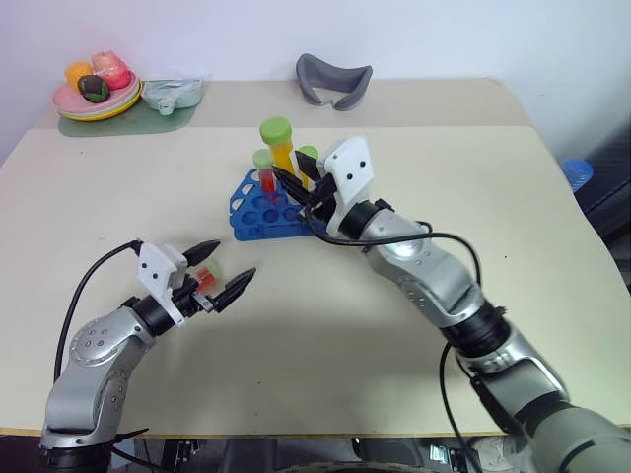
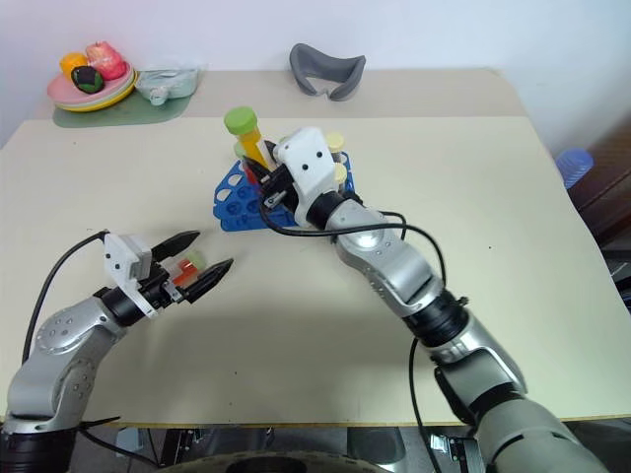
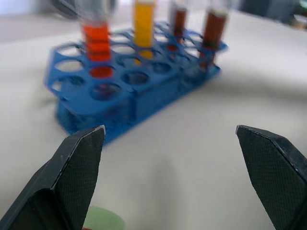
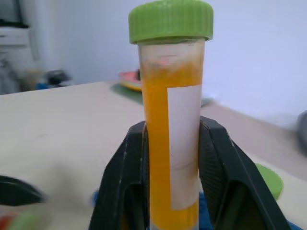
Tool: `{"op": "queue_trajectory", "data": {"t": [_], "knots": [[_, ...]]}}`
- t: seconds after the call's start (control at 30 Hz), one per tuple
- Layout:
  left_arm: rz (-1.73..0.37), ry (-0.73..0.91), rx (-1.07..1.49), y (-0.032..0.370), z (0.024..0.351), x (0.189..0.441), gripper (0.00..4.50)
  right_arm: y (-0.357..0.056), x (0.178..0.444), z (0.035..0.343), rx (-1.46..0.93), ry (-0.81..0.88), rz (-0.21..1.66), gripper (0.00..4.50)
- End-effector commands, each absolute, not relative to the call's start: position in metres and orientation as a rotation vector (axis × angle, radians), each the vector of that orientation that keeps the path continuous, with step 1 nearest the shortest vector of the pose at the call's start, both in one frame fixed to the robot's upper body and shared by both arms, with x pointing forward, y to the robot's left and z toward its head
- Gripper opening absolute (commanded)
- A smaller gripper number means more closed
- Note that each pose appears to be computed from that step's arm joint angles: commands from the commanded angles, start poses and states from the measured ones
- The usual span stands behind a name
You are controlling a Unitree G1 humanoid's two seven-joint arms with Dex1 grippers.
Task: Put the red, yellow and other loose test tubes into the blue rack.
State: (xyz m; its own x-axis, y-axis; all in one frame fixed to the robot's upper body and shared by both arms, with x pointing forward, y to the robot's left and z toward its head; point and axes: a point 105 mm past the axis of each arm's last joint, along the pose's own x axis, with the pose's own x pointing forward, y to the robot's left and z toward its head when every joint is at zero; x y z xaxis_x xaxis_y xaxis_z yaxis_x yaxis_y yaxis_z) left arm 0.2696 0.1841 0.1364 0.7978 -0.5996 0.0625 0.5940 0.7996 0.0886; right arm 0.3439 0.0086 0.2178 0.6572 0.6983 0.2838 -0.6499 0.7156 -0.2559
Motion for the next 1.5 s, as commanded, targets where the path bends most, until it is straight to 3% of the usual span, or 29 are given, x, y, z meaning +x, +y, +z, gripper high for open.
{"op": "queue_trajectory", "data": {"t": [0.03,0.53,1.43,1.5], "knots": [[-0.578,-0.206,0.104,0.192,0.155,0.272,4.5,0.005,0.349,0.218,-0.132,-0.453,0.736,0.81],[-0.644,-0.22,0.047,0.171,0.153,0.265,4.5,-0.011,0.367,0.179,-0.11,-0.417,0.634,0.81],[-0.671,-0.199,0.03,0.168,0.153,0.262,4.5,0.003,0.376,0.171,-0.022,-0.375,0.629,0.81],[-0.669,-0.199,0.03,0.168,0.153,0.262,4.5,0.003,0.376,0.173,-0.006,-0.378,0.634,1.78]]}}
